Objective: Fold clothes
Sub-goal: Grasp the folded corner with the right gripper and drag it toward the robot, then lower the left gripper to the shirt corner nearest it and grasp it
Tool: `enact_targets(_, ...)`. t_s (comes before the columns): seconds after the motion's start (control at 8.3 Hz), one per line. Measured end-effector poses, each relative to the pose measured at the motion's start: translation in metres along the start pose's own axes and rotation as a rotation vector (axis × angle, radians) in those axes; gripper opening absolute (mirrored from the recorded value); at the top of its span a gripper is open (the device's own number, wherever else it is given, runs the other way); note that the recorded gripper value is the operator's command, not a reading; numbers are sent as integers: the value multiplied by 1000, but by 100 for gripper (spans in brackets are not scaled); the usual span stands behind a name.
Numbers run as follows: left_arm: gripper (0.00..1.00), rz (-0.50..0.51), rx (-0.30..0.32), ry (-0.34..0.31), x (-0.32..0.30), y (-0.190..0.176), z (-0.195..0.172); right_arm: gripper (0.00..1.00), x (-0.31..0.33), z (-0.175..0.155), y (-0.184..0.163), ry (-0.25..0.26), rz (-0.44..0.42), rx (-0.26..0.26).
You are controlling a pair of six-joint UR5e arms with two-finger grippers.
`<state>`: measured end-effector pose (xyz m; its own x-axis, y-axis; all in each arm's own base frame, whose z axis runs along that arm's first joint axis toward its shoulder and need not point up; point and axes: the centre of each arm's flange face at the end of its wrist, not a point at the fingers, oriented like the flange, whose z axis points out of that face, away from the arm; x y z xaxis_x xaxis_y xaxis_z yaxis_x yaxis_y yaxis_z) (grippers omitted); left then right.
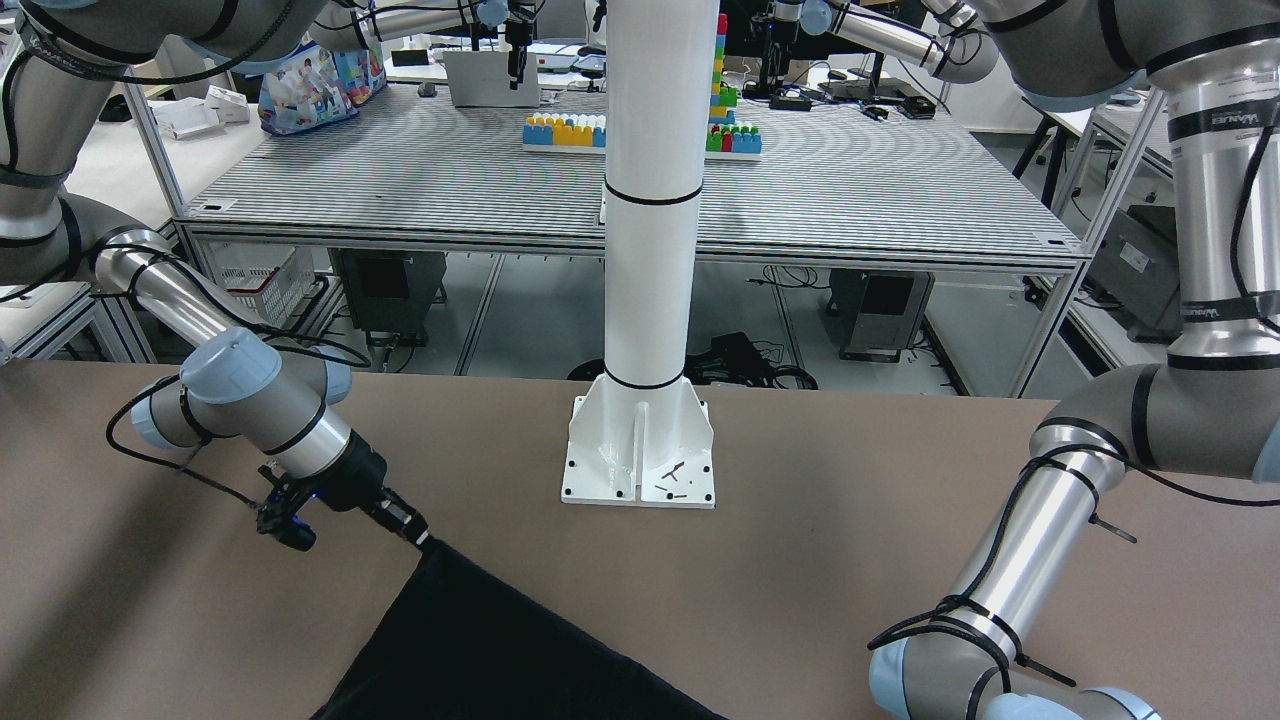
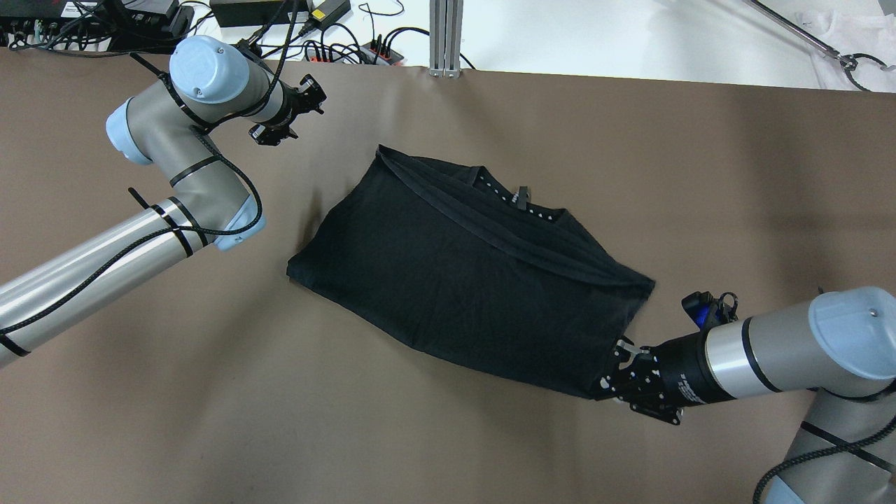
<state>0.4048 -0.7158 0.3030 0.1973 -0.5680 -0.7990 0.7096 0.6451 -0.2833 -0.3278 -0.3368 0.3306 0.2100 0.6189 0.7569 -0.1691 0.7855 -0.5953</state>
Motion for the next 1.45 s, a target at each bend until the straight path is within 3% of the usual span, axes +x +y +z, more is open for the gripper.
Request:
enact_targets(0.12, 70, 1, -2, 2, 2, 1, -1, 11, -3, -12, 28, 19, 18, -116)
enact_targets(0.24, 70, 2, -4, 5, 4, 3, -2, 91, -2, -17, 55, 41, 15, -224)
enact_targets(0.36, 70, 4, -6, 10, 7, 4, -4, 95, 6, -11, 76, 64, 0, -307)
enact_targets(0.48, 70, 5, -9, 16, 10, 6, -6, 95, 12, -5, 88, 76, -17, -355)
enact_targets(0.84, 75, 7, -30, 50, 19, 22, -20, 95, 16, 5, 92, 77, -34, -384)
enact_targets(1.08, 75, 31, -73, 77, -1, 55, -37, 95, 13, 6, 85, 53, -37, -351)
enact_targets(1.45, 75, 60, -170, 92, -85, 120, -72, 95, 2, 5, 58, -37, -62, -209)
